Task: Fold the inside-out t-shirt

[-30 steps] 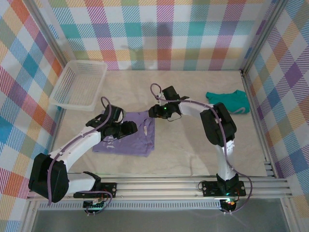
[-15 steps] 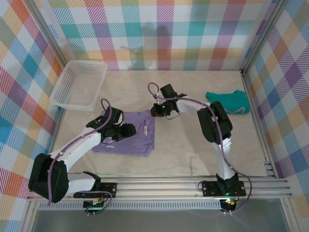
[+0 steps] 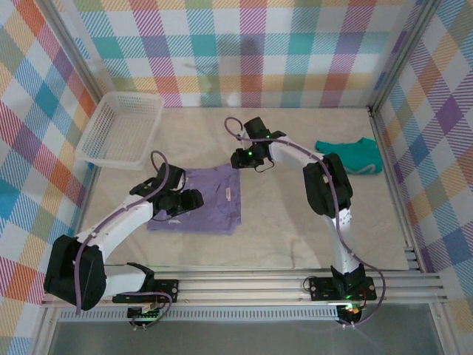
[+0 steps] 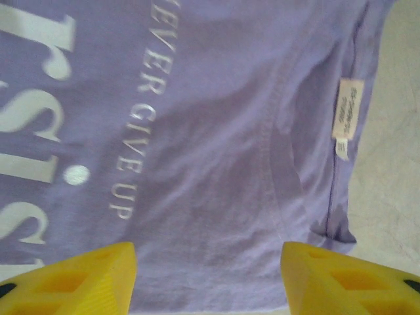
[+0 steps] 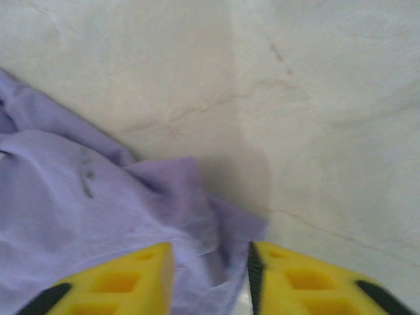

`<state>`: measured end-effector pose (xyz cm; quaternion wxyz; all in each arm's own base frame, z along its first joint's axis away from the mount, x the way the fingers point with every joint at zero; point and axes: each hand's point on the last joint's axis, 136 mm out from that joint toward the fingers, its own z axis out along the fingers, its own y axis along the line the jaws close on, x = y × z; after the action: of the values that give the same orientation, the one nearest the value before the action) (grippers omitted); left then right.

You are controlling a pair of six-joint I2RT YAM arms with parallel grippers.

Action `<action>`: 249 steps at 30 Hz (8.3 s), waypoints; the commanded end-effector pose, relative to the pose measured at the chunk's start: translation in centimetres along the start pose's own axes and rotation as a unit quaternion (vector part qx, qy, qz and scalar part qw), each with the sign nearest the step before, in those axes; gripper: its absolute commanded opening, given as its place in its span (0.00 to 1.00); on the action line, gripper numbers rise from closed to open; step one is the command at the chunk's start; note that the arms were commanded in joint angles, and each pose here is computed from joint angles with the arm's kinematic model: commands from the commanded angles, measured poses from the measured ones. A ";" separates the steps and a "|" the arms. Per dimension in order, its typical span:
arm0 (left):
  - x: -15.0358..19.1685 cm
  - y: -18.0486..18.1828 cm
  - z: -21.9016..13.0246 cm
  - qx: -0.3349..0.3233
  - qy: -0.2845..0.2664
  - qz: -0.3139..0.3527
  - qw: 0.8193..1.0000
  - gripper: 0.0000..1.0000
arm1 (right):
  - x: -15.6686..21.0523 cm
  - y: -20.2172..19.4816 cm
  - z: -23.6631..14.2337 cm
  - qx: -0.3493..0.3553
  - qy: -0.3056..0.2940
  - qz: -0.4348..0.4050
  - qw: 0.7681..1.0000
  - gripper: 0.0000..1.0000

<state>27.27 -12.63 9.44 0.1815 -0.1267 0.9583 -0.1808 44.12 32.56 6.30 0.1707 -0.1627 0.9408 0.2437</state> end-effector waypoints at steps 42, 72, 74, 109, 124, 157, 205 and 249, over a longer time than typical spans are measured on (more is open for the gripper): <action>-3.0 -9.4 -1.3 0.164 -0.054 0.060 0.983 0.75 | 4.4 -6.5 -9.7 0.073 -0.036 0.039 0.996 0.57; -9.3 -9.6 15.0 0.146 0.158 0.193 0.957 0.74 | 9.7 -3.5 -2.0 -0.018 0.052 0.124 0.991 0.68; -9.2 -10.0 14.9 0.158 0.161 0.192 0.955 0.63 | 9.2 -3.2 -2.0 -0.024 0.045 0.125 0.991 0.61; -27.3 -17.9 -1.5 0.299 -0.096 0.117 0.942 0.00 | -12.0 -1.7 -22.4 -0.010 -0.319 -0.053 0.946 0.00; -12.7 -15.7 -2.9 0.294 -0.074 0.144 0.942 0.00 | -0.4 2.2 -23.2 -0.084 -0.266 -0.080 0.957 0.00; -14.7 -8.4 12.5 0.107 -0.032 0.102 0.988 0.46 | 2.1 -9.7 -6.5 0.091 -0.023 0.043 0.995 0.46; -5.6 -2.2 -3.1 0.044 -0.089 0.045 0.994 0.88 | 4.4 -15.9 -19.1 0.250 -0.020 -0.005 0.968 0.00; -5.9 -3.1 -4.2 0.020 -0.097 0.073 0.992 0.88 | 0.8 -36.1 -31.4 0.484 -0.022 0.097 0.869 0.65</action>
<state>31.02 -12.72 15.37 0.2753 -0.0721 0.9390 -0.1932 49.21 -15.54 10.62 0.1397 0.0127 0.9647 -0.2230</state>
